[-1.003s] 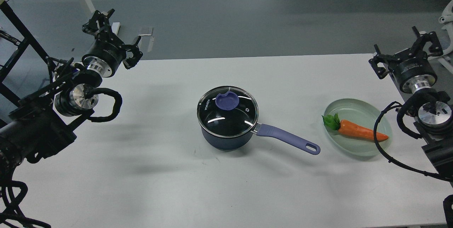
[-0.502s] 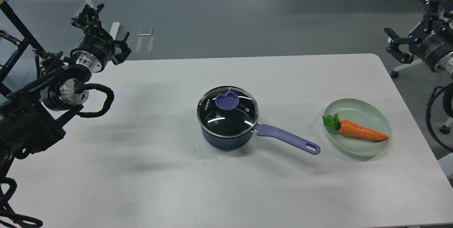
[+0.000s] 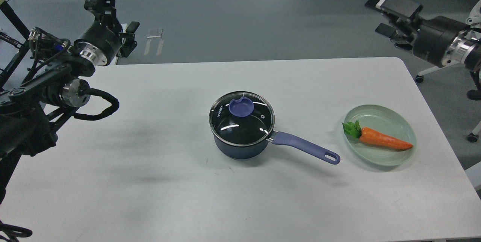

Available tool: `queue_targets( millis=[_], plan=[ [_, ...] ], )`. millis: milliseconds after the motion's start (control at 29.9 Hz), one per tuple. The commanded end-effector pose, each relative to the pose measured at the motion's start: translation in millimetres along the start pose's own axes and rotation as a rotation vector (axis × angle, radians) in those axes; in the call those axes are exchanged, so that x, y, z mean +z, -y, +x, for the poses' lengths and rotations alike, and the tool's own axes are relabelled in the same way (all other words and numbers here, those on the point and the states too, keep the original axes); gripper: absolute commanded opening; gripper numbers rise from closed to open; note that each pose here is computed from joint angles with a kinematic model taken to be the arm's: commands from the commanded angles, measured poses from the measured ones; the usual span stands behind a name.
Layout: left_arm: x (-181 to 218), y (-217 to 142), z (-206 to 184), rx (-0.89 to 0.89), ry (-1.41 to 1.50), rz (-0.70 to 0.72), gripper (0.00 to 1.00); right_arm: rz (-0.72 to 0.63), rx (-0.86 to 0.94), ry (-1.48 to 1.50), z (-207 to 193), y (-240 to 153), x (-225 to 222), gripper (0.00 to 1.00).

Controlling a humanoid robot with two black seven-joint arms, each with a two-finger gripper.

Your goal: Open pot lid

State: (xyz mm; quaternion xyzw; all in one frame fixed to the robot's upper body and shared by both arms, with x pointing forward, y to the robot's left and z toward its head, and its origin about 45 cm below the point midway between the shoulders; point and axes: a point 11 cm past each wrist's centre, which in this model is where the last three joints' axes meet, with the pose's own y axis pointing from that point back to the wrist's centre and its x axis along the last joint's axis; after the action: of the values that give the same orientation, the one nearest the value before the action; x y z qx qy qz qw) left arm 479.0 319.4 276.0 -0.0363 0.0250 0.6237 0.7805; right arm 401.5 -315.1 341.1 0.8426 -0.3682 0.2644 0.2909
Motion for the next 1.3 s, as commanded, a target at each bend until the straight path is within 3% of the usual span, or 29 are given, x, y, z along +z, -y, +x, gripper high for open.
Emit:
queue_targets(
  millis=[0, 435, 602, 1003, 1271],
  plan=[
    [8.5, 6.2, -3.2, -0.005, 0.014, -0.013, 0.99, -0.017, -0.163, -0.234, -31.9, 5.4, -14.0, 0.99],
    [12.2, 6.0, -3.8, -0.015, 0.014, -0.023, 0.99, -0.013, -0.509, -0.651, -113.8, 12.5, -8.0, 0.95],
    [13.7, 7.3, -6.3, -0.022, 0.012, -0.023, 0.99, -0.018, -0.646, -0.732, -150.9, 10.2, 11.1, 0.83],
    [12.4, 8.5, -10.3, -0.026, 0.009, -0.027, 0.99, -0.016, -0.732, -0.776, -174.3, 23.8, 19.3, 0.73],
    [13.3, 9.3, -12.1, -0.034, 0.014, -0.027, 0.99, 0.000, -0.767, -0.785, -187.1, 26.9, 19.5, 0.58]
  ],
)
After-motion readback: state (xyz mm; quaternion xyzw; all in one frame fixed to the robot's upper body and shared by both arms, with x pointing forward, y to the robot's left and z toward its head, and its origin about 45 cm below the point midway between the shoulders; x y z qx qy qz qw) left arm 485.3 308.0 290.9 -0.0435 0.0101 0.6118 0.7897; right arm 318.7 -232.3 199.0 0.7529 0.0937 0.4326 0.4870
